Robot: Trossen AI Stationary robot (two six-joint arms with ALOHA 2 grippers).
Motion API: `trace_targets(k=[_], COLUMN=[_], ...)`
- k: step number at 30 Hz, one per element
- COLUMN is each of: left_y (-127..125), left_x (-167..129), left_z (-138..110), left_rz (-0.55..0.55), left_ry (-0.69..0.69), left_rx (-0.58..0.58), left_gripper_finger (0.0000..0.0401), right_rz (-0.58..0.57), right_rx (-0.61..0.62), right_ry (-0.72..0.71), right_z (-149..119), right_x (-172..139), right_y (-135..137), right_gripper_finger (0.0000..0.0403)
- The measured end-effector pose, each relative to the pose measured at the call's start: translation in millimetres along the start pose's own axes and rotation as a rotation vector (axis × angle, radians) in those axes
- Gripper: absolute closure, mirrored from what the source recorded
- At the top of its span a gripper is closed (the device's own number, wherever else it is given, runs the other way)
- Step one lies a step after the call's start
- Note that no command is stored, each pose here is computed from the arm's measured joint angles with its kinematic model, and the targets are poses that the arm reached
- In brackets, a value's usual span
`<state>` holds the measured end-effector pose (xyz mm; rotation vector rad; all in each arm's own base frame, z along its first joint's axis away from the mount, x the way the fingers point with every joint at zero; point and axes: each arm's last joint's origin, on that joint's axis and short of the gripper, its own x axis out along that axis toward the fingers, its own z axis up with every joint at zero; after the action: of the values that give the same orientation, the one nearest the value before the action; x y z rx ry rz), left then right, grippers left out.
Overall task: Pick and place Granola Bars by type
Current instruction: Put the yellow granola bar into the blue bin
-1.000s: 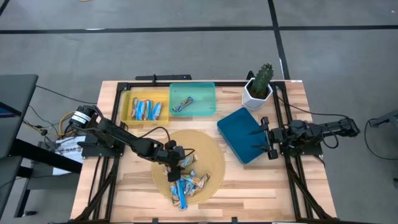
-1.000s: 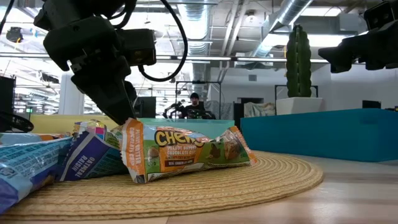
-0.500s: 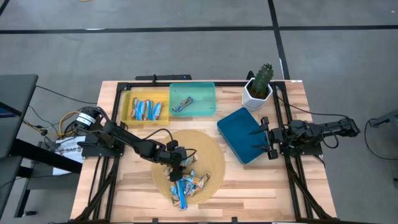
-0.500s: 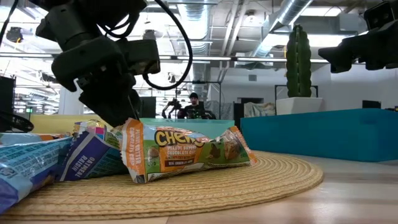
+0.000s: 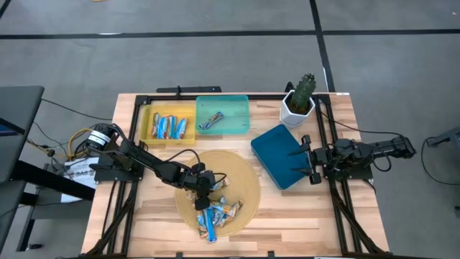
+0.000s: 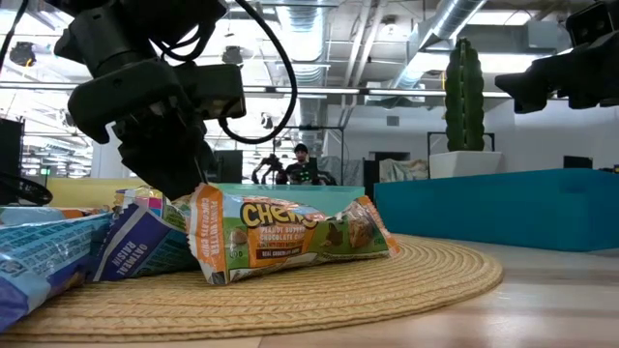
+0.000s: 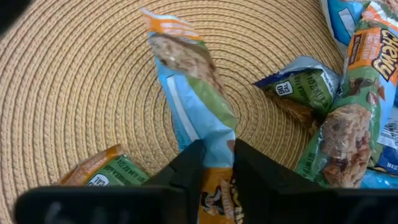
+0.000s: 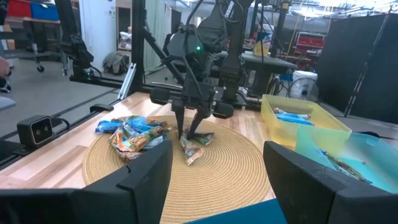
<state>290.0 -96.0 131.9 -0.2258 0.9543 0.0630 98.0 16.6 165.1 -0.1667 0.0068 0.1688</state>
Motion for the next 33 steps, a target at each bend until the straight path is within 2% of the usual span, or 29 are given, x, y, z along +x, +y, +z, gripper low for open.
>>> trace_targets(k=[6,17,25,33], left_y=[-0.1,-1.5,-6.3,-8.9], left_x=[-0.4,-0.4,-2.1,-7.9], left_z=[0.3,4.1,17.5,36.1], left_rz=[-0.001,-0.002,-0.006,0.069], left_ry=[-0.002,-0.050,-0.209,-0.439], left_rx=[0.000,0.009,0.055,0.093], left_gripper_finger=[0.0393,0.0398,0.0399,0.0399], right_rz=[0.000,0.000,0.000,0.000], right_rx=[0.000,0.000,0.000,0.000], right_ry=[0.000,0.000,0.000,0.000], right_z=[0.0,0.0,0.0,0.0], right_x=[0.0,0.0,0.0,0.0], right_y=[0.0,0.0,0.0,0.0], right_gripper_finger=[0.0159,0.0159,0.0159,0.0159])
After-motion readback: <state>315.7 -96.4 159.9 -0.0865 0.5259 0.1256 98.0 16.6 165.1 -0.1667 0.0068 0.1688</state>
